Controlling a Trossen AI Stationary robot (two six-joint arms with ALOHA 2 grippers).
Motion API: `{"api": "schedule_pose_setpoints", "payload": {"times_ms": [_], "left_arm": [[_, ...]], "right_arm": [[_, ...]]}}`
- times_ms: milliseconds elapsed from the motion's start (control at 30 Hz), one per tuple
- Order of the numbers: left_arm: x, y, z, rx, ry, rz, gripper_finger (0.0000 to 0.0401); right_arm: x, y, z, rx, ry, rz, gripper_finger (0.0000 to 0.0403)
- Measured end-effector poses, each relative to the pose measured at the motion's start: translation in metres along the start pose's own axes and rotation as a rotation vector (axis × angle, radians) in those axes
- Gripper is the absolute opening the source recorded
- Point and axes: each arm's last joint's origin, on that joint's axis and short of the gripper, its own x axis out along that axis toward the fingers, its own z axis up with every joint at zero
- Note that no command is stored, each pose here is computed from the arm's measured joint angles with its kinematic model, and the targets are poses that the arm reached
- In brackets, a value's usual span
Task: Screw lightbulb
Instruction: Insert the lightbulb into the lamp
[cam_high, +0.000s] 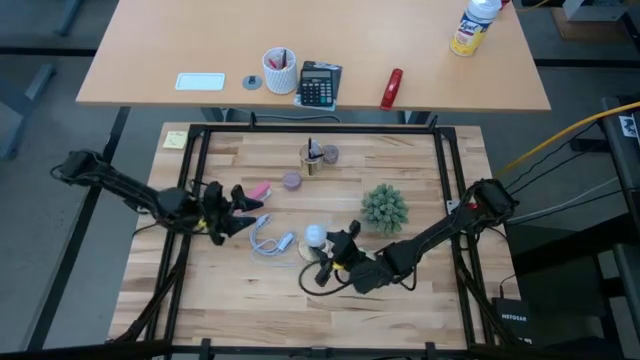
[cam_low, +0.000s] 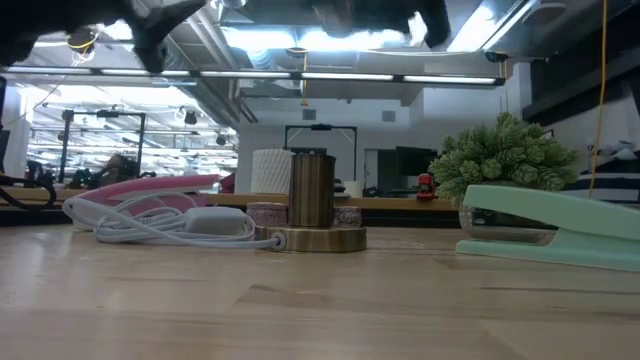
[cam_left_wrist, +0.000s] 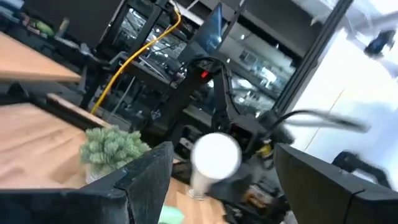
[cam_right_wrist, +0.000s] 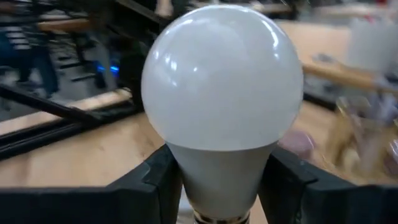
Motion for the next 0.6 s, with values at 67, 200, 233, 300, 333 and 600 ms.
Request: {"api": "schedule_pose_setpoints", "payload": {"times_ms": [67, 200, 233, 300, 333, 600], "left_arm": [[0.012, -0.006, 0.003, 0.052, 0.005, -0.002, 0.0269], [0.029, -0.014, 0.007, 0.134, 0.006, -0.004, 0.0269], [0.031, -0.015, 0.008, 0.143, 0.006, -0.004, 0.0269], [0.033, -0.016, 0.009, 0.143, 0.006, -0.004, 0.0269], [0.033, -0.017, 0.008, 0.142, 0.006, -0.004, 0.0269], [0.033, -0.017, 0.008, 0.108, 0.007, -0.003, 0.0269]], "right_arm": [[-0.003, 0.000, 0.016, -0.043, -0.047, 0.042, 0.0168], [-0.015, -0.006, 0.052, -0.138, -0.126, 0.115, 0.0168], [-0.019, -0.009, 0.061, -0.164, -0.142, 0.125, 0.0168], [-0.027, -0.016, 0.080, -0.202, -0.175, 0.145, 0.0168], [-0.032, -0.021, 0.090, -0.223, -0.194, 0.150, 0.0168], [-0.072, -0.068, 0.161, -0.321, -0.315, 0.151, 0.0168]]}}
